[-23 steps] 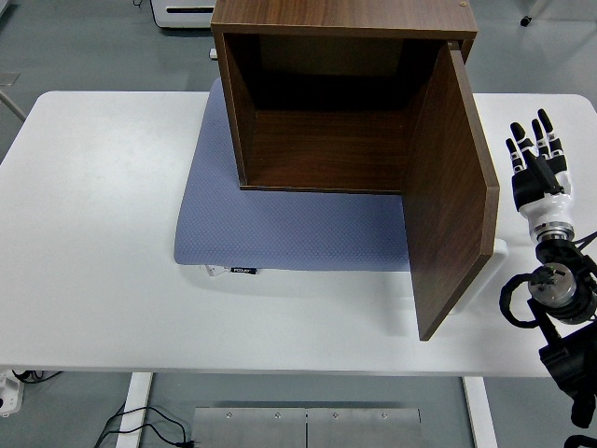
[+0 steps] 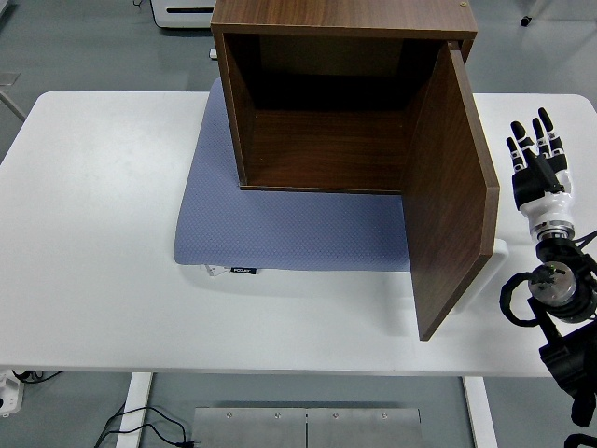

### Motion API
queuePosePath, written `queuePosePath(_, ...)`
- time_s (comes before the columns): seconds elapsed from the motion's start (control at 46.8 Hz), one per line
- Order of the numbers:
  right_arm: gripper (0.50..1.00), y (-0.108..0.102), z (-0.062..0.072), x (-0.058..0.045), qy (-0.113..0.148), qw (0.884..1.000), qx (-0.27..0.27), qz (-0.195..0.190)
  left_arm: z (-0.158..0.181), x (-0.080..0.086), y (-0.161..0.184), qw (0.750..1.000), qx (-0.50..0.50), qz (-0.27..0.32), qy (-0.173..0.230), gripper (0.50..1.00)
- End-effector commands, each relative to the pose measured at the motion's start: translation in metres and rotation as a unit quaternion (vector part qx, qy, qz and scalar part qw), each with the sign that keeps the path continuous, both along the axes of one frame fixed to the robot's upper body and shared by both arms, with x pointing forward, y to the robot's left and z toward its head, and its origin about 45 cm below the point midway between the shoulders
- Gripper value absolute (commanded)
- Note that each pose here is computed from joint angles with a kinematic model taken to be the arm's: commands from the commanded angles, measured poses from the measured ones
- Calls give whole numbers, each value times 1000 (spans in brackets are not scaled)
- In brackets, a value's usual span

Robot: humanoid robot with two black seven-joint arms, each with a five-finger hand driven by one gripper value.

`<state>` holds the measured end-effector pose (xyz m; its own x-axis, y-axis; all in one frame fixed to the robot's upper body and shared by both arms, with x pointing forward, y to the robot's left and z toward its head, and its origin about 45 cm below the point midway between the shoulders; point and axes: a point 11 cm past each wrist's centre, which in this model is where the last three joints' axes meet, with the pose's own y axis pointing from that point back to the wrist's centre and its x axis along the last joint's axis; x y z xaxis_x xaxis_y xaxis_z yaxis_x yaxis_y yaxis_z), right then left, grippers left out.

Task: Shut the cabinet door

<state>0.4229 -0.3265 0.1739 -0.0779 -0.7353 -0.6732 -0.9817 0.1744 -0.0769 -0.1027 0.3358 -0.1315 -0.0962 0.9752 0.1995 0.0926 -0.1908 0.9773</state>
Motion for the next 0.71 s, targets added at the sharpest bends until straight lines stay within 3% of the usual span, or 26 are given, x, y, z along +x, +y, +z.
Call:
queuePosePath(0.0, 1000, -1, 1, 0, -1, 1000, -1, 0, 1, -5, 0, 1000, 0, 1, 4, 1000)
queuePosePath(0.684, 1000, -9, 5, 1, -4, 1000, -9, -4, 1, -7, 0, 1000, -1, 2, 5, 1000)
